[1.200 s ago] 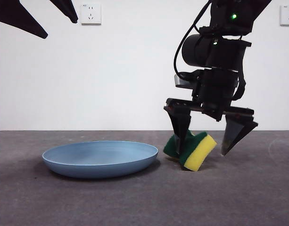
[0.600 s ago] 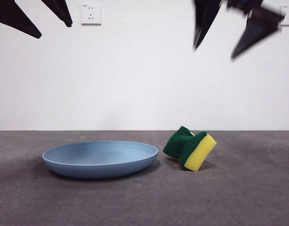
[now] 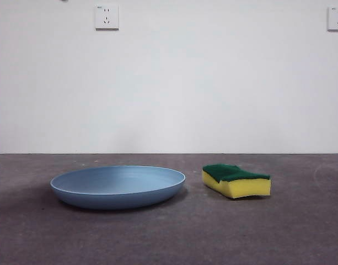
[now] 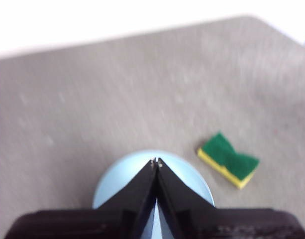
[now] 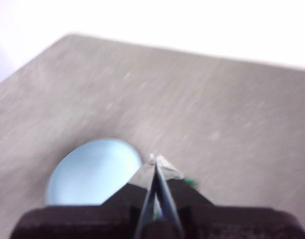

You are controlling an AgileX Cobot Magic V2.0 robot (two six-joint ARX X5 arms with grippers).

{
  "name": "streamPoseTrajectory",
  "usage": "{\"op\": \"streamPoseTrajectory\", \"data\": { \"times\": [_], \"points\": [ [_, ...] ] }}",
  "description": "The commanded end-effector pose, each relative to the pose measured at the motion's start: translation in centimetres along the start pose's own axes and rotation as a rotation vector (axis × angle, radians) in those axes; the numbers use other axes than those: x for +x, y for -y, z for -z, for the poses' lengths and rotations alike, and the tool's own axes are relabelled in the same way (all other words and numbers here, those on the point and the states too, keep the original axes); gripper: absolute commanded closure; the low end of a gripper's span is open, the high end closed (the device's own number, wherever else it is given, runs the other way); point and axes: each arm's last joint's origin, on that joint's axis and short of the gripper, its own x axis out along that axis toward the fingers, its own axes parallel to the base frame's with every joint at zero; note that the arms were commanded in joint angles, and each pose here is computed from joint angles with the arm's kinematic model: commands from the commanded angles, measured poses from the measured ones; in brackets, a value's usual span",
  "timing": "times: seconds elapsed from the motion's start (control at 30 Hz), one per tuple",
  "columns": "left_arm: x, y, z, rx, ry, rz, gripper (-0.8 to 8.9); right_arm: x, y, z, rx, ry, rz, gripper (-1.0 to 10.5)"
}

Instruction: Pick up the plate,pick up the cloth,clean the plate with the cloth

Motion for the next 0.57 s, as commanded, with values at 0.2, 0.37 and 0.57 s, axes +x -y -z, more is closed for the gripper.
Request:
{"op": "streamPoseTrajectory", "data": {
  "times": [0.2, 0.37, 0.57],
  "points": [
    [-2.1, 0.7, 2.3, 0.06, 0.119, -0.045, 8.21, -1.8, 0.3, 6.5, 0.043, 0.095, 0.074, 9.6],
    [-1.9, 0.5, 5.7, 0.083, 0.186, -0.018, 8.21, -1.6, 0.8, 9.8, 0.045, 0.098, 0.167, 9.6],
    [-2.3, 0.3, 7.7, 0.099, 0.201, -0.006, 8.17, -1.1, 0.9, 10.7, 0.051, 0.091, 0.168, 9.5]
  ]
}}
